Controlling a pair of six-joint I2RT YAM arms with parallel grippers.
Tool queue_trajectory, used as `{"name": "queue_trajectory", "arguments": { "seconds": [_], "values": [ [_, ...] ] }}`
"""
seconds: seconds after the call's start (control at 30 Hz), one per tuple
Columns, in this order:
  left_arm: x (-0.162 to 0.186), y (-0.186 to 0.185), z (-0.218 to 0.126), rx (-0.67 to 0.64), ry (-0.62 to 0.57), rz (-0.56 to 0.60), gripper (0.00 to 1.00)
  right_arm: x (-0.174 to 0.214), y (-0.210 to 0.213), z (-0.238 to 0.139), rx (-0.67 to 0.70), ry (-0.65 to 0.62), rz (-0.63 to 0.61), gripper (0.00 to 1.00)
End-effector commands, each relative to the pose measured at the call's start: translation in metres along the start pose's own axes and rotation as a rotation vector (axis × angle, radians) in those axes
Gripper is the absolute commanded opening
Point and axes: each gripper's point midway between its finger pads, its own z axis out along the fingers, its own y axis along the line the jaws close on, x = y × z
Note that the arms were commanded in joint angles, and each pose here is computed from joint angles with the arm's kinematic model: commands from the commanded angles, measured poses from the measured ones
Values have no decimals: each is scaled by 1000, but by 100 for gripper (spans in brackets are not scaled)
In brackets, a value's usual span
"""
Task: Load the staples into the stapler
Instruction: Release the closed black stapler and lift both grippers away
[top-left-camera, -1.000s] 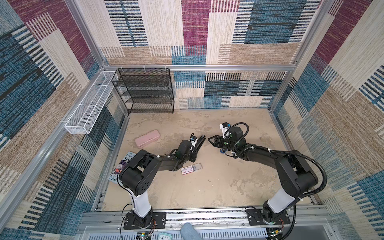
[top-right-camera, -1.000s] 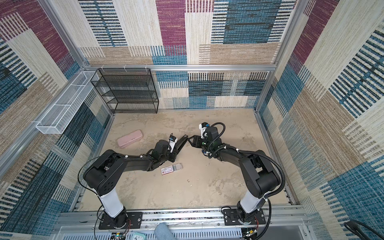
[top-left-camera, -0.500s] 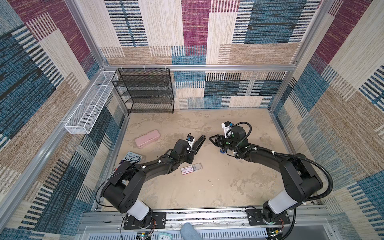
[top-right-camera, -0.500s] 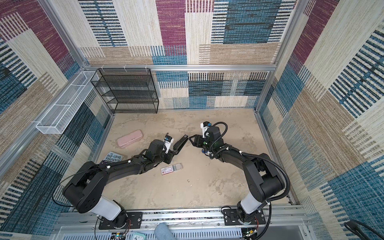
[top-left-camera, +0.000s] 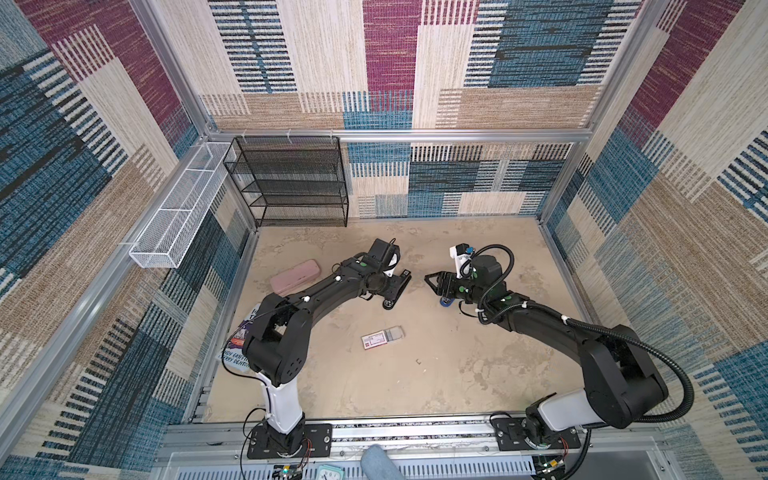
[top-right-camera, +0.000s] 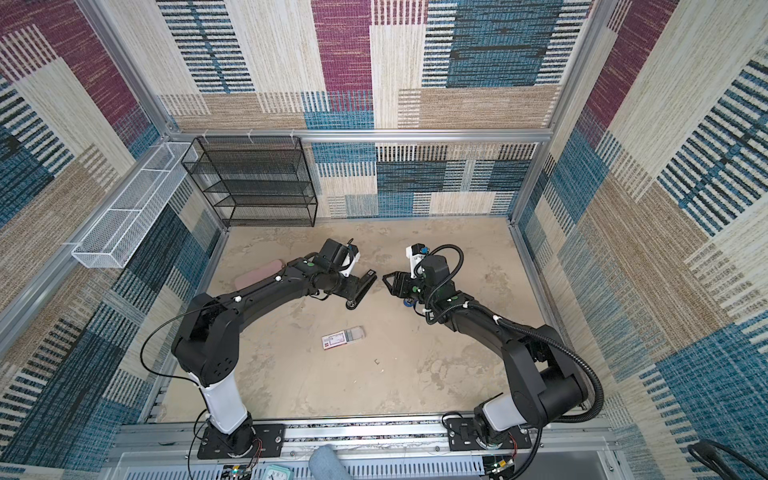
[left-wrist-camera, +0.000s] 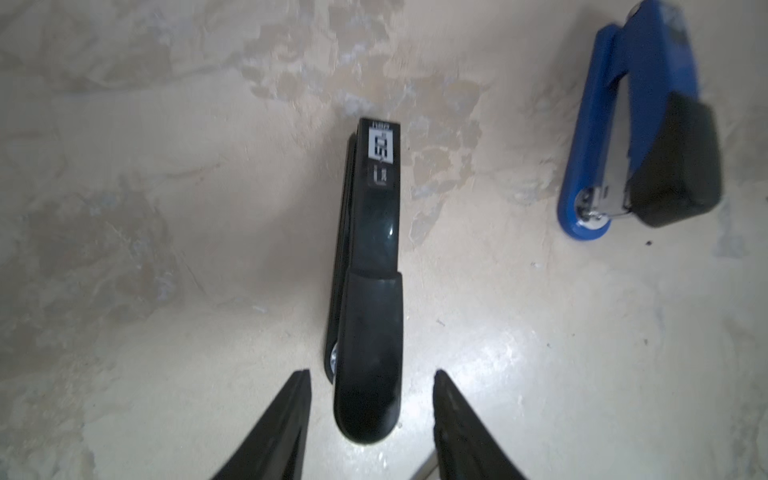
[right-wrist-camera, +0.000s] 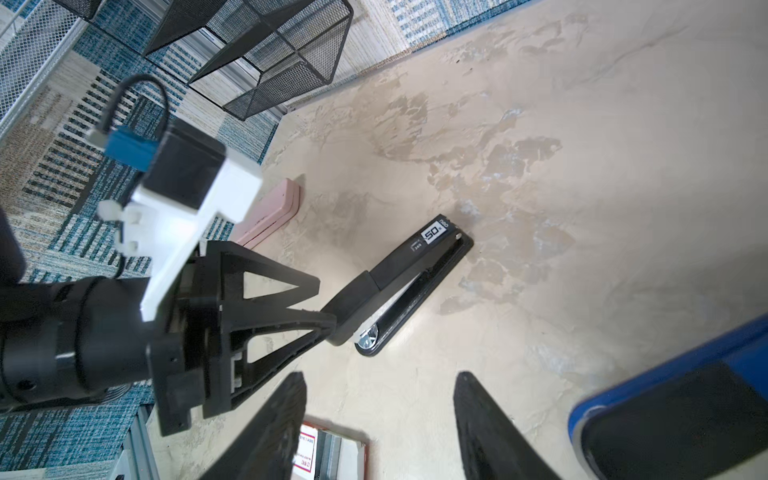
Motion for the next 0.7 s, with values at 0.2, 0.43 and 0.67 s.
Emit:
{"name": "queue_trajectory", "arguments": {
  "seconds": [0.2, 0.43, 0.67],
  "values": [
    [24, 3, 24, -18, 185, -17, 47, 7, -5, -6, 23, 0, -10, 61],
    [32, 2, 38, -11, 247, -10, 18, 5, -6, -4, 27, -3, -9, 61],
    [44, 3, 51, -12, 290, -17, 10, 4, -5, -5, 28, -8, -6, 61]
  ]
}}
